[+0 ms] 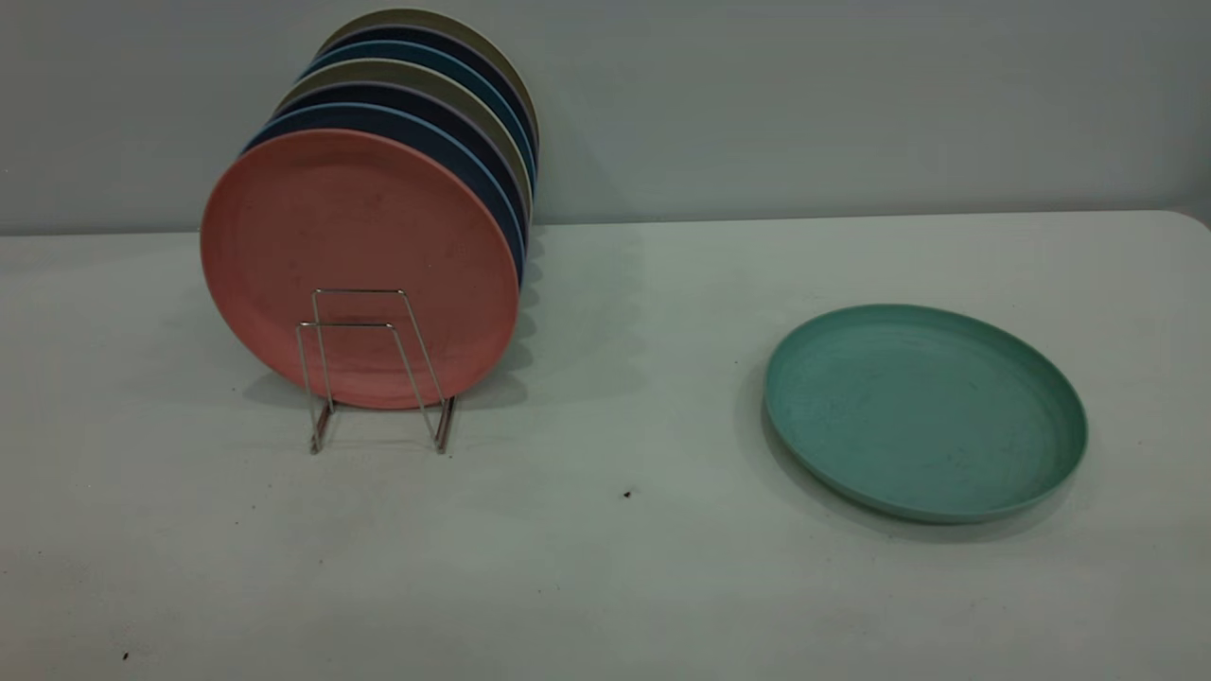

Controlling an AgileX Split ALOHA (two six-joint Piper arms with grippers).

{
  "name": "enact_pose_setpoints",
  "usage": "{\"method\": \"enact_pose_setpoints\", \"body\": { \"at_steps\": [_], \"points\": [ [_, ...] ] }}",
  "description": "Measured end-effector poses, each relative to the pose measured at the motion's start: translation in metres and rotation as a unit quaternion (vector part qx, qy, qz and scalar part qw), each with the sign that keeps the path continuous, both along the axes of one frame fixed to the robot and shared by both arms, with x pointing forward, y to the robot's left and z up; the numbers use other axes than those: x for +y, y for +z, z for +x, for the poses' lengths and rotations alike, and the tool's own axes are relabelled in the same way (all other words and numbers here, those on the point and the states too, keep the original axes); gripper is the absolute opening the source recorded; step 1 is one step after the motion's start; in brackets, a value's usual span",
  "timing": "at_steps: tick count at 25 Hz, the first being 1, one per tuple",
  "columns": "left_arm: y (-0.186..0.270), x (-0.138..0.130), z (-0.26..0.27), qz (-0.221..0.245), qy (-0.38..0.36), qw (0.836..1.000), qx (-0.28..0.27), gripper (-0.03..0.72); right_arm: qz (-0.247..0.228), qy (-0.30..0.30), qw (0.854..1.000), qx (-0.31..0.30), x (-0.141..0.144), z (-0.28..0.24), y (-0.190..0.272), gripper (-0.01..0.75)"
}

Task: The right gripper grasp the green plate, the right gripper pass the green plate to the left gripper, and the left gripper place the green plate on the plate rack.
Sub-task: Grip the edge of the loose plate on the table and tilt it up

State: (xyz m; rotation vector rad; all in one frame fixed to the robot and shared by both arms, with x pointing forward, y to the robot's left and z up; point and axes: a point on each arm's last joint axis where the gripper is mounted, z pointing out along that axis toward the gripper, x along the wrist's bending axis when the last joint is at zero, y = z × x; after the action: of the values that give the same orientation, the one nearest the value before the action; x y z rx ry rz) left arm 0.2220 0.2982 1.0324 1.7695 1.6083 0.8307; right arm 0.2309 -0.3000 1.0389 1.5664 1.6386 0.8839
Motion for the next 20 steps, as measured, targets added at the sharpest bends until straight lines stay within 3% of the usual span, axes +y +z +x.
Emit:
{"method": "enact_pose_setpoints", "body": {
  "at_steps": [10, 15, 20],
  "points": [
    [0.005, 0.002, 0.001, 0.008, 0.006, 1.0, 0.002, 0.44, 0.006, 0.004, 1.0, 0.007, 0.001, 0.002, 0.0, 0.436],
    [0.03, 0.004, 0.026, 0.011, 0.018, 0.997, 0.069, 0.522, 0.031, 0.018, 0.998, 0.05, 0.007, 0.03, 0.013, 0.505],
    [0.058, 0.005, 0.09, 0.012, 0.016, 0.994, 0.111, 0.54, 0.034, 0.042, 0.994, 0.095, 0.013, 0.084, 0.031, 0.529]
  ]
}}
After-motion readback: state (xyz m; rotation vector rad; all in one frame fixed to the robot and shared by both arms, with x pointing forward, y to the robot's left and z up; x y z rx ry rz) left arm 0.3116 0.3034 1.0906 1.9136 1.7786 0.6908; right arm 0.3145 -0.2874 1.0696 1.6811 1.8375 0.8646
